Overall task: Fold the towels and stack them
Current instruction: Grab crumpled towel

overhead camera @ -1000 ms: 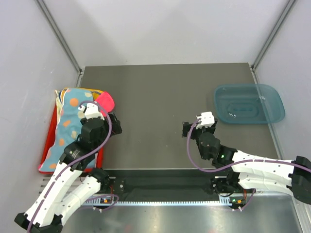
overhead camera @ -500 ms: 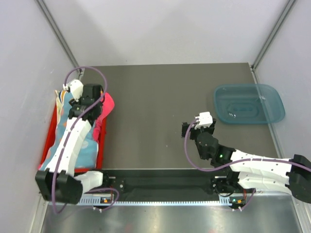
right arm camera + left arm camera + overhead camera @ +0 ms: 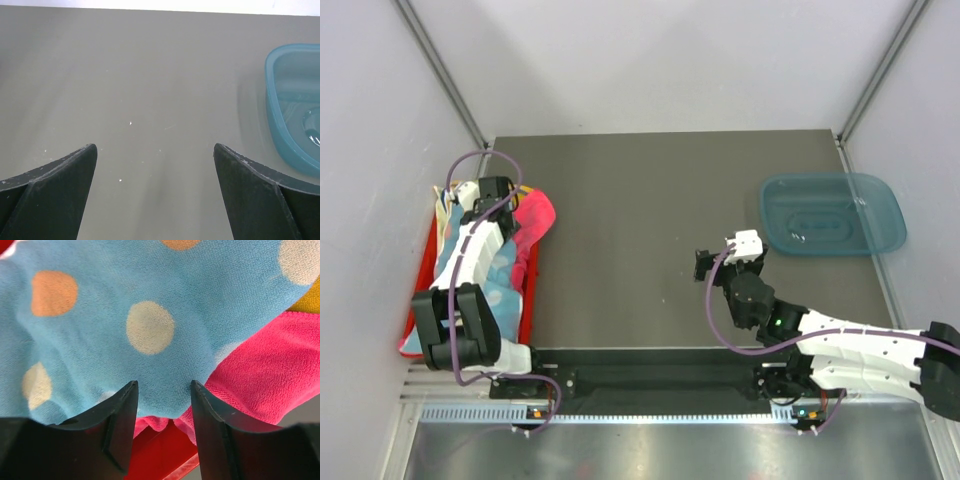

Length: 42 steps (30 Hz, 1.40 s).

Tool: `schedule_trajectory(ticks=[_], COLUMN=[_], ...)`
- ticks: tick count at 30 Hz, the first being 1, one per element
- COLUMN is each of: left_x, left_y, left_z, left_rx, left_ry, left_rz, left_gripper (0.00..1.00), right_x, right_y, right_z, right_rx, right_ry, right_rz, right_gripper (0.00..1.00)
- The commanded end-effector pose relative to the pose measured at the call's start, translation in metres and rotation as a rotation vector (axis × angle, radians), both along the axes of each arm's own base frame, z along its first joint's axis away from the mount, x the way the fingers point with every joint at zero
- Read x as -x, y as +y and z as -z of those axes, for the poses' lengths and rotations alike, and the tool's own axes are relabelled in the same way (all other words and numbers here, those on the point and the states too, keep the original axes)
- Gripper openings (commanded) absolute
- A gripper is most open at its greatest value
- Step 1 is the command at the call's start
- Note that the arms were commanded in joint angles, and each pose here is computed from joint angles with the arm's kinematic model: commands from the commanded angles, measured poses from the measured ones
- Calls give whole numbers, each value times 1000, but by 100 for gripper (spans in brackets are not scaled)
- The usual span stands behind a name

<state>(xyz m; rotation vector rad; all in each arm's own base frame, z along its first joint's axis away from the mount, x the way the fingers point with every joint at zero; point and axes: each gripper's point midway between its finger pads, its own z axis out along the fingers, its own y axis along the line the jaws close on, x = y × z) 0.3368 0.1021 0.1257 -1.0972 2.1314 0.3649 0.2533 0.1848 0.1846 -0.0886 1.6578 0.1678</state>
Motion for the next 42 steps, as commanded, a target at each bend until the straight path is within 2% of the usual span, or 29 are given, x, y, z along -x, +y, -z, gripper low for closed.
schedule_trajectory(ticks=[1, 6, 7, 8, 13, 17, 18, 22, 23, 26, 36, 42], left_x=[-17, -20, -21, -19, -20, -16, -15, -17, -15, -16, -9, 1], left_y=[1, -5, -7, -9, -10, -4, -4, -4, -2, -5, -39, -81], left_z=[0, 3, 2, 5, 2, 4, 3, -4, -9, -27, -118, -149], left_rx=[27, 60, 65, 72, 70, 53, 49, 46, 41, 40, 50, 67], left_ry=[-66, -93, -101, -100, -122, -93, -94, -112, -109, -117, -303, -384], left_rz=[23, 52, 59, 63, 81, 45, 41, 44, 40, 64, 253, 406], left_gripper=[51, 54, 63, 64, 65, 44, 30, 9, 0, 0, 0, 0], right_x=[-2, -2, -2, -2, -2, -2, -2, -3, -3, -3, -5, -3], right_y=[4, 4, 4, 5, 6, 7, 7, 7, 7, 7, 11, 9], right_z=[-13, -14, -14, -13, -13, -12, -12, -13, -12, -12, -11, -12], right_rx=[-47, -50, -50, -48, -44, -36, -36, -37, -36, -33, -15, -29], right_ry=[-25, -27, -27, -27, -26, -23, -22, -23, -22, -22, -16, -19], right_rz=[9, 8, 8, 6, 4, 4, 3, 4, 4, 4, -1, 0], right_gripper=[100, 100, 100, 100, 100, 99, 100, 100, 100, 100, 100, 100])
